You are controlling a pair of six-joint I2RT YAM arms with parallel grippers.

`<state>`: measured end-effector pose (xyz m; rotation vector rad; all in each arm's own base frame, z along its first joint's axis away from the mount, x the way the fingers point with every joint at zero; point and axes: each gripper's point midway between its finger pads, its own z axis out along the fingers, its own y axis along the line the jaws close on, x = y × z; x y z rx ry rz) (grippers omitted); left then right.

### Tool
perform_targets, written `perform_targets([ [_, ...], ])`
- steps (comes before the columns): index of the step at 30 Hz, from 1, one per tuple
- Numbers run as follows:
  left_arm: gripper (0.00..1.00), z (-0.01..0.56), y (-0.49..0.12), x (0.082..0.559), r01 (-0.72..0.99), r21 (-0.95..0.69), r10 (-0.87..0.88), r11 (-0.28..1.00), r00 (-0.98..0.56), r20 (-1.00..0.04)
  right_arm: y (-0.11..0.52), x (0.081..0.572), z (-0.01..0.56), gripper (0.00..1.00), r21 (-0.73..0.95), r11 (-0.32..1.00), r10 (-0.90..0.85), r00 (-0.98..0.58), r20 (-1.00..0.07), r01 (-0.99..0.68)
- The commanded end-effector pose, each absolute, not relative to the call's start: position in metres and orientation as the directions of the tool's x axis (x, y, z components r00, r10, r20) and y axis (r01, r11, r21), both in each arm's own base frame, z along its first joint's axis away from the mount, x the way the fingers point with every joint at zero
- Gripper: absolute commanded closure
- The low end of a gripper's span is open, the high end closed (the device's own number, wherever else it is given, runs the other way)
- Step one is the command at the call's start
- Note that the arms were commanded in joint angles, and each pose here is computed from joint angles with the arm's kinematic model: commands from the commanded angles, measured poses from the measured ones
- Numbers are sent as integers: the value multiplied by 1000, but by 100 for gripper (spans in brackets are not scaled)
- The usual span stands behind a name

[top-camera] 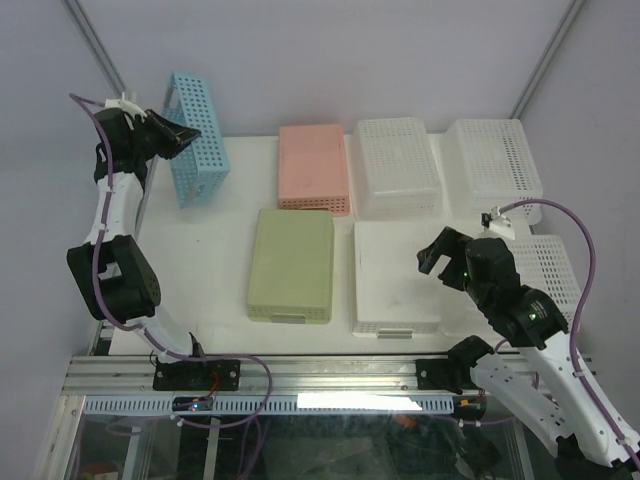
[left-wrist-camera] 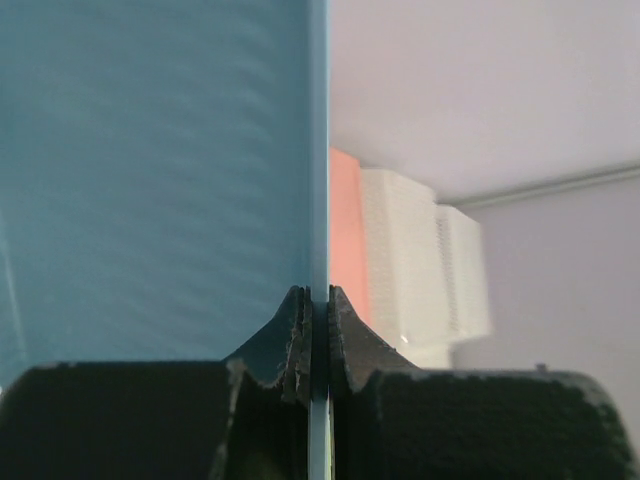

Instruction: Turn the large container upside down

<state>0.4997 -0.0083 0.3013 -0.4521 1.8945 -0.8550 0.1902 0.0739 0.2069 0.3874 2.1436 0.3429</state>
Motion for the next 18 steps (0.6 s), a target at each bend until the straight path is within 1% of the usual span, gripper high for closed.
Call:
perform_targets([
  [1,100,334,-44,469,298,-890,-671,345,-585,-456,71,194,228,1,411,901,423,-489,-763,139],
  [4,100,337,-45,459,331,-911,-683,244,-608,-404,71,194,227,1,410,901,423,-490,-762,141],
  [7,100,338,-45,452,367,-912,-688,183,-615,-385,72,195,227,1,411,901,423,-493,-760,140],
  [8,100,333,-45,451,349,-925,-692,153,-630,-352,73,195,226,1,410,901,422,-495,-760,140],
  [15,100,304,-32,443,322,-946,-708,-31,-675,-207,72,194,224,1,406,903,420,-498,-759,142],
  [18,100,293,-28,439,318,-945,-709,-76,-684,-173,72,194,224,1,406,903,420,-498,-758,142],
])
